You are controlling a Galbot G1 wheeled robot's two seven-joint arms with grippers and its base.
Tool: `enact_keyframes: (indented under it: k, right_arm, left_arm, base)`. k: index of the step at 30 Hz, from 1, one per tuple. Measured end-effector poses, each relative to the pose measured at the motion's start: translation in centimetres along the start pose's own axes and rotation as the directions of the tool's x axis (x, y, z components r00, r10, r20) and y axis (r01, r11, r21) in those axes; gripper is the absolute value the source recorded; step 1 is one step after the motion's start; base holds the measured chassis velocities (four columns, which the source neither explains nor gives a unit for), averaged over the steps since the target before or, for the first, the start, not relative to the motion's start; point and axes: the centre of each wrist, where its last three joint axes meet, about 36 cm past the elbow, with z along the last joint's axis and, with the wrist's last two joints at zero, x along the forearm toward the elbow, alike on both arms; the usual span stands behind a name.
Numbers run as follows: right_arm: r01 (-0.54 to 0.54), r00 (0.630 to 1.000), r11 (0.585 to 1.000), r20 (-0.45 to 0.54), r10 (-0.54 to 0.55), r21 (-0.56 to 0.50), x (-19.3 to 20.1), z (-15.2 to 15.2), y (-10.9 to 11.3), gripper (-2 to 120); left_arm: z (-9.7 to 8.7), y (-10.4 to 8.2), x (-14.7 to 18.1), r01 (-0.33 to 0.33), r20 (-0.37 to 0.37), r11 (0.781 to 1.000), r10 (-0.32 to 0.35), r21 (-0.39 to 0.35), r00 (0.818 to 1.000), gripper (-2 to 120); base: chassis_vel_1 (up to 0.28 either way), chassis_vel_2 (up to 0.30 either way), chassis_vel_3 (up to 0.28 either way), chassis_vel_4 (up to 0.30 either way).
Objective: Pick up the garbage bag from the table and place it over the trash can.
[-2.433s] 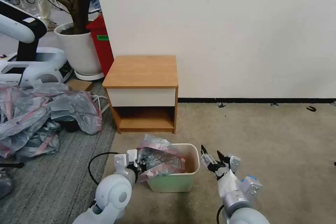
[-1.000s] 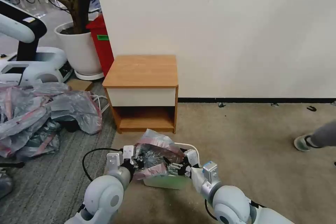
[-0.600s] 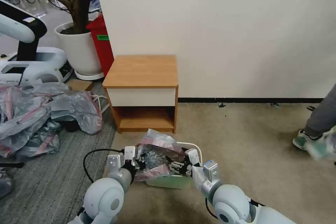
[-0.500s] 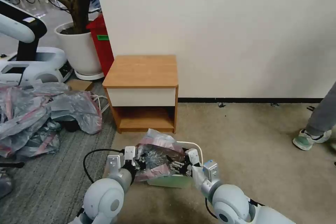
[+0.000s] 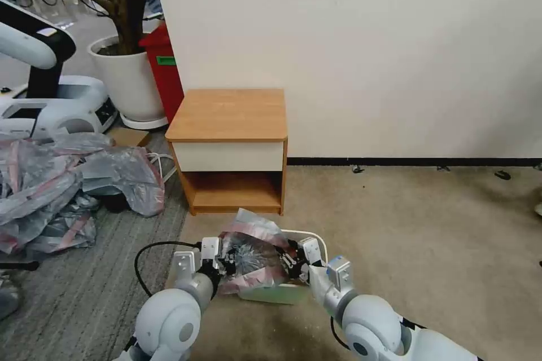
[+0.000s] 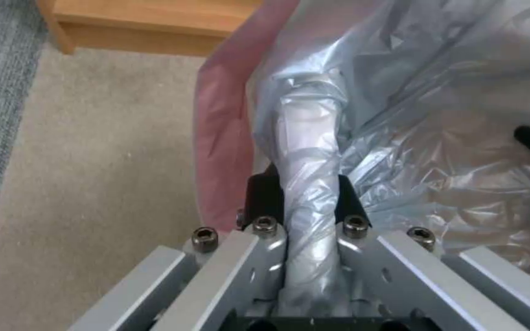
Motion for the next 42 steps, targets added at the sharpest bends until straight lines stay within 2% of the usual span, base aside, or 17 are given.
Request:
enact_keyframes:
  k: [1,4,5,11,18,22,26,32,35,42]
  right_arm:
    - [0.0,1.0,1.0,0.0,0.0,0.0,0.0,0.0,0.0,14]
    - [0.002,1.0,1.0,0.018,-0.002,-0.006,0.5,-0.3,0.2,1]
    - [0.003,1.0,1.0,0.025,-0.003,-0.006,0.7,-0.4,0.2,0]
    - [0.006,0.999,1.0,0.042,-0.006,-0.004,1.6,-0.9,0.2,0]
    - [0.029,0.995,1.0,0.092,-0.029,0.005,3.7,-3.4,0.2,0]
    - [0.03,0.994,0.999,0.103,-0.032,0.013,3.5,-5.2,-0.9,0]
    - [0.02,0.996,1.0,0.088,-0.021,0.008,2.9,-5.6,-2.0,0]
    - [-0.007,0.998,1.0,0.057,0.006,0.013,2.1,-6.0,-3.6,0]
    - [-0.051,0.998,0.998,0.032,0.05,0.042,1.0,-6.4,-5.6,0]
    - [-0.083,0.996,0.995,-0.009,0.084,0.059,0.9,-6.5,-6.4,0]
  left_arm:
    - [0.0,0.0,0.0,0.0,0.0,1.0,0.0,0.0,1.0,4]
    - [0.1,0.1,0.0,0.006,-0.002,1.0,-0.006,-0.002,1.0,4]
    - [0.2,0.2,0.0,0.008,-0.004,1.0,-0.008,-0.002,1.0,4]
    - [0.6,0.3,-0.3,0.02,-0.008,1.0,-0.02,-0.004,1.0,4]
    - [1.3,0.5,-0.8,0.038,-0.007,0.999,-0.039,-0.036,0.999,4]
    - [2.1,0.4,-0.6,0.028,0.008,0.996,-0.027,-0.088,1.0,4]
    - [2.5,0.8,-0.1,0.014,0.034,0.992,-0.01,-0.124,0.999,4]
    - [2.6,1.4,0.5,-0.013,0.058,0.989,0.021,-0.145,0.998,4]
    - [2.6,2.0,1.2,-0.037,0.091,0.985,0.053,-0.167,0.994,4]
    - [2.6,2.6,1.5,-0.04,0.122,0.983,0.063,-0.176,0.991,4]
  base:
    - [0.0,0.0,0.0,0.0]
    - [0.0,0.0,0.0,0.0]
    - [0.0,0.0,0.0,0.0]
    - [0.0,0.0,0.0,0.0]
    - [0.0,0.0,0.0,0.0]
    - [0.0,0.0,0.0,0.0]
    - [0.0,0.0,0.0,0.0]
    - [0.0,0.0,0.0,0.0]
    - [0.0,0.0,0.0,0.0]
    - [0.0,0.0,0.0,0.0]
